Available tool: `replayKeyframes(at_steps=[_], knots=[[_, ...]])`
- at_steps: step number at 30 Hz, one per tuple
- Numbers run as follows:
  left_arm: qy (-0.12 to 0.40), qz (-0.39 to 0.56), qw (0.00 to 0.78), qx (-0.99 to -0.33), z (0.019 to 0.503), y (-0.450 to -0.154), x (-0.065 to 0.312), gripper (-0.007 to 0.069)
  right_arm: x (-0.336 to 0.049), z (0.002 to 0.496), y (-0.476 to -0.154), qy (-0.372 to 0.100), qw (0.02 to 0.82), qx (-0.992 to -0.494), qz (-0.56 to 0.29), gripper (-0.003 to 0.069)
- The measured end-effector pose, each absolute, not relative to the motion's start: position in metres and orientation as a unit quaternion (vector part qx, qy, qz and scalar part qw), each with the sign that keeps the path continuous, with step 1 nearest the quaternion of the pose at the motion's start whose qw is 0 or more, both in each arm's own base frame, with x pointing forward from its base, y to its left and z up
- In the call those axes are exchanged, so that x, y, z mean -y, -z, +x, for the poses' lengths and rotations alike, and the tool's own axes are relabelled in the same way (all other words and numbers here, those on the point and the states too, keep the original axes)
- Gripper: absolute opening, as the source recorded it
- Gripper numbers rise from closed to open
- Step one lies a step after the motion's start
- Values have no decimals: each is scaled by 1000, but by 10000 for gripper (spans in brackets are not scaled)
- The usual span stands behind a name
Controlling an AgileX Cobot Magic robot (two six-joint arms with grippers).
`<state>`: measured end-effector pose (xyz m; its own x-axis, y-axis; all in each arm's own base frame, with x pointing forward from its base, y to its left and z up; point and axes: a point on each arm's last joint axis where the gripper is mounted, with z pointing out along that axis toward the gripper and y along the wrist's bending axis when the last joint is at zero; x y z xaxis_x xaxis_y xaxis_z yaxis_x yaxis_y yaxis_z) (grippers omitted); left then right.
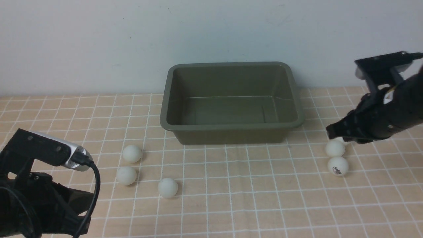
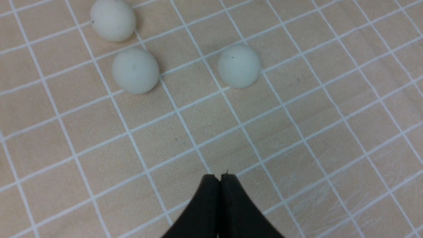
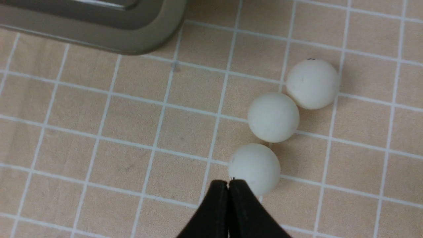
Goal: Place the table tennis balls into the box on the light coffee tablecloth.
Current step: 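Reach for and grasp a ping pong ball on the table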
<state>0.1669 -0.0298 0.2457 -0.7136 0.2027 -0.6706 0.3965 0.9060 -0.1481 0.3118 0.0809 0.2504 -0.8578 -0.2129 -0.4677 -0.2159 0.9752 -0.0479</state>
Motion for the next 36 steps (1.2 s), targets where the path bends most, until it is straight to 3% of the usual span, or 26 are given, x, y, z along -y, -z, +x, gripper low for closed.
replayKeyframes(at_steps=[5, 8, 15, 18, 22, 30, 34, 36], knots=[[142, 142, 336, -920, 167, -245, 28, -69, -87, 323, -236, 77, 202, -973, -85, -16], [135, 109, 321, -931, 167, -243, 25, -69, -82, 323, -231, 96, 185, -975, -71, -16], [70, 36, 251, -965, 159, -234, 10, -69, -87, 322, -231, 67, 180, -979, -64, 0], [56, 18, 228, -972, 155, -233, 7, -69, -89, 323, -230, 53, 182, -980, -59, 41], [57, 13, 210, -976, 152, -231, 7, -69, -92, 323, -230, 37, 183, -981, -51, 134], [58, 15, 204, -977, 151, -231, 7, -69, -95, 327, -218, 33, 169, -984, -50, 461], [58, 15, 204, -977, 151, -231, 7, -69, -96, 333, -201, 42, 155, -985, -55, 566], [58, 15, 204, -977, 151, -231, 7, -69, -95, 335, -197, 49, 154, -985, -56, 584]])
